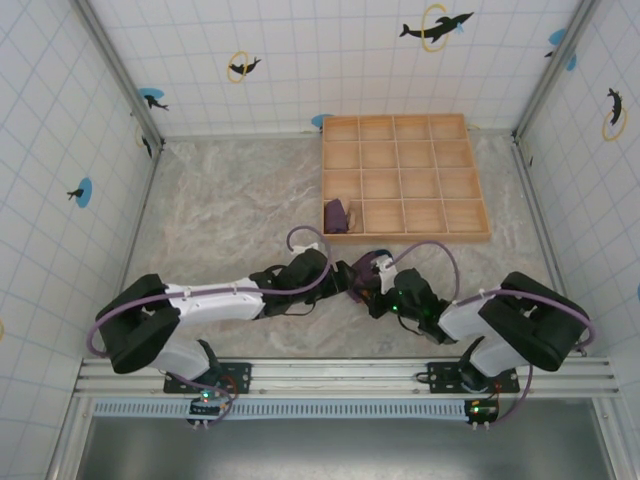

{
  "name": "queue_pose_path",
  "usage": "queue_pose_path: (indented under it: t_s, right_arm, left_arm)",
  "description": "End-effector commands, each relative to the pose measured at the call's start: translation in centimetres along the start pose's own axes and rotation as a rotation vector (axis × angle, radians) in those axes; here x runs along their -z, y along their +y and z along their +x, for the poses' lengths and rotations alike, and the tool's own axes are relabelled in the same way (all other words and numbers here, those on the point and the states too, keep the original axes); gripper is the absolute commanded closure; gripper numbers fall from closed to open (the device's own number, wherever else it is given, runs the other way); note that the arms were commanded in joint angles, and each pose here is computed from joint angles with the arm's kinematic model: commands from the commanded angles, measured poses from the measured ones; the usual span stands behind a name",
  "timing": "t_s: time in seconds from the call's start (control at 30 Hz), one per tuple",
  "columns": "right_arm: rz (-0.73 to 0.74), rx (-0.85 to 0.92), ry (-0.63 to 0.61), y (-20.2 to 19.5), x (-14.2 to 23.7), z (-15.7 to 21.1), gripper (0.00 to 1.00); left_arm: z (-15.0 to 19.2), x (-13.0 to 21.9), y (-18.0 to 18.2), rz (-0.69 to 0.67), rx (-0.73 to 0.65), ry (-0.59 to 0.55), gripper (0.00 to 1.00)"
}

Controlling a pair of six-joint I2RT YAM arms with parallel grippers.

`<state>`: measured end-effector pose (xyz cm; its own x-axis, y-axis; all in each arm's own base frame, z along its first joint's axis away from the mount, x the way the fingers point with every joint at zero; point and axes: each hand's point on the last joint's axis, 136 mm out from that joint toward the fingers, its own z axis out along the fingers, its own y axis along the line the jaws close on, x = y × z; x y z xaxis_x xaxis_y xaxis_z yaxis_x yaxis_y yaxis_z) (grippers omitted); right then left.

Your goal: Roll the socks

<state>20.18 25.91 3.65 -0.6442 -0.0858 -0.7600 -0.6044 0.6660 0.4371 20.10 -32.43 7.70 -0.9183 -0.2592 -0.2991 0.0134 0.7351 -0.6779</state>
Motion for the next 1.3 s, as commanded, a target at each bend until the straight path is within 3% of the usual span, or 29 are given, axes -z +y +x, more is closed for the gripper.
queue_pose_path:
  t_s: [0.0, 0.27, 0.5, 0.93, 1.27]
  right_arm:
    - [-0.01, -0.178, 0.143, -1.0, 0.6, 4.0, 1.0]
    - [0.103, -0.481, 0.196, -3.7, 0.7, 5.6, 1.0]
    - [0.21, -0.681, 0.232, -5.4, 1.4, 7.2, 1.0]
    - [0.335, -0.8, 0.266, -7.3, 2.0, 8.7, 1.0]
    - [0.346, -0.829, 0.284, -7.5, 2.1, 9.1, 1.0]
  left_arm:
    - [0.9, -0.3, -0.1, 0.04, -0.008, 0.032, 0.1]
    - [1.6, -1.5, -1.3, 0.05, -0.042, 0.095, 0.16]
    - [1.8, -2.5, -0.6, 0.09, 0.016, 0.122, 0.26]
    - [0.1, -4.3, 0.6, 0.047, 0.087, 0.096, 0.47]
    - [-0.2, -5.8, 2.1, 0.006, 0.111, 0.078, 0.47]
